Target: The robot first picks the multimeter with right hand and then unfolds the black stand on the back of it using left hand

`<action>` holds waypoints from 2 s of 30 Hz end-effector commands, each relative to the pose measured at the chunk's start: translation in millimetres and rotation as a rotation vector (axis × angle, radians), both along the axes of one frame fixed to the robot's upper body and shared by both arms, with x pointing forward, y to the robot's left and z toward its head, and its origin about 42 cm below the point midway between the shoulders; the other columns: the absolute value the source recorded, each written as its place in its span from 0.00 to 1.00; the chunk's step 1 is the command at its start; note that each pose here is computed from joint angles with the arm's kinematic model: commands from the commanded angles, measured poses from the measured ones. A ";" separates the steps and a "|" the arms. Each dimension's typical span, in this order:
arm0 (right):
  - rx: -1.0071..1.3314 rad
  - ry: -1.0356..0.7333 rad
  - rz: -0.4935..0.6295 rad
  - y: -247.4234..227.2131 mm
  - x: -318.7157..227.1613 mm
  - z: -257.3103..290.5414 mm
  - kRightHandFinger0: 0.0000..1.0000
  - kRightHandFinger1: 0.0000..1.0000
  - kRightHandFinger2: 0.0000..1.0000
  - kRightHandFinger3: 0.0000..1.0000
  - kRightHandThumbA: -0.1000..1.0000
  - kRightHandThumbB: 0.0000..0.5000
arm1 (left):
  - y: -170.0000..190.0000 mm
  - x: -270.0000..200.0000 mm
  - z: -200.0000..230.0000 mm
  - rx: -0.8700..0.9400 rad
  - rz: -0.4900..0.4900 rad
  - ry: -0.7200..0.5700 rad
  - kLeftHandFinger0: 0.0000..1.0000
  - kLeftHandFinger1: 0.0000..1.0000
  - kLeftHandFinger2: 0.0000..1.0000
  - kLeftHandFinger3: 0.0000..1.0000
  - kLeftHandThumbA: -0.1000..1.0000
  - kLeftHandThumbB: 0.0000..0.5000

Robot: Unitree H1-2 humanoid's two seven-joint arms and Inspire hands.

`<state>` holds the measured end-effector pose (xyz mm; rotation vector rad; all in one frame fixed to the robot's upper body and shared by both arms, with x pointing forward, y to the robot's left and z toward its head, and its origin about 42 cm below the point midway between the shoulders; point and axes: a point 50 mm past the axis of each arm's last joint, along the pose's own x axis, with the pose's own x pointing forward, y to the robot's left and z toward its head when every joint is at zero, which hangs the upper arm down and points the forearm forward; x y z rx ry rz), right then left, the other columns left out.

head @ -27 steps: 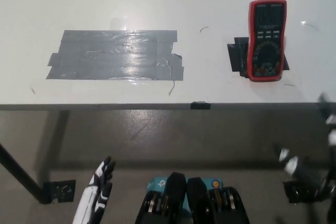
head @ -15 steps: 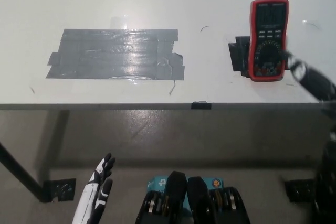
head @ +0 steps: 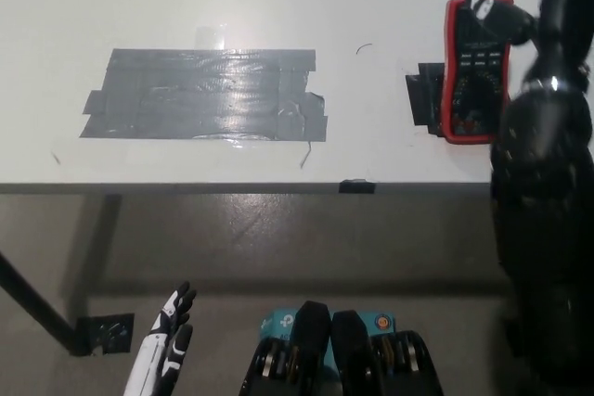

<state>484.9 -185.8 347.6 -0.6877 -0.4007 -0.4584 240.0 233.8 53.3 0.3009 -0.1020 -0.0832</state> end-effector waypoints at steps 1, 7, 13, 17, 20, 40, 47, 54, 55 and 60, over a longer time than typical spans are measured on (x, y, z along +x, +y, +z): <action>0.003 0.004 -0.084 7.8 20.1 29.9 1.00 1.00 1.00 1.00 1.00 0.86 | 3.2 -1.7 4.2 0.014 0.001 -0.052 1.00 1.00 1.00 1.00 1.00 0.38; 0.043 0.084 -0.093 17.3 42.8 22.2 1.00 1.00 1.00 1.00 1.00 0.88 | 1.7 -7.0 1.0 0.011 -0.004 -0.050 1.00 1.00 1.00 1.00 1.00 0.37; 0.083 0.156 -0.102 22.8 59.2 11.6 1.00 1.00 1.00 1.00 1.00 0.86 | 2.2 -4.7 2.0 0.021 -0.009 -0.047 1.00 1.00 1.00 1.00 1.00 0.38; 0.072 0.160 -0.130 25.3 66.2 3.2 1.00 1.00 1.00 1.00 1.00 0.90 | 0.5 -3.2 3.6 0.023 -0.020 -0.047 1.00 1.00 1.00 1.00 1.00 0.36; 0.094 0.184 -0.124 26.0 70.2 -2.8 1.00 1.00 1.00 1.00 1.00 0.91 | 0.9 -1.9 3.9 0.027 -0.023 -0.041 1.00 1.00 1.00 1.00 1.00 0.36; 0.184 0.255 -0.137 20.6 80.4 -9.0 1.00 1.00 1.00 1.00 1.00 0.88 | -1.3 -2.4 7.5 0.072 -0.020 -0.025 1.00 1.00 1.00 1.00 0.97 0.27; 0.237 0.270 -0.124 28.4 81.9 -10.4 1.00 1.00 1.00 1.00 0.99 0.93 | -0.5 -0.6 8.2 0.082 -0.019 -0.020 1.00 1.00 1.00 1.00 0.91 0.27; 0.242 0.345 -0.126 34.9 83.7 -16.1 1.00 1.00 1.00 1.00 1.00 0.94 | -0.3 0.2 9.3 0.095 -0.019 -0.029 1.00 1.00 1.00 1.00 0.88 0.24; 0.240 0.351 -0.127 35.5 83.7 -16.6 1.00 1.00 1.00 1.00 1.00 0.94 | -0.2 0.7 9.5 0.095 -0.018 -0.029 1.00 1.00 1.00 1.00 0.88 0.26; 0.243 0.359 -0.133 35.4 83.8 -22.1 1.00 1.00 1.00 1.00 0.95 0.91 | 0.2 0.6 11.2 0.102 -0.018 -0.024 1.00 1.00 1.00 1.00 0.90 0.27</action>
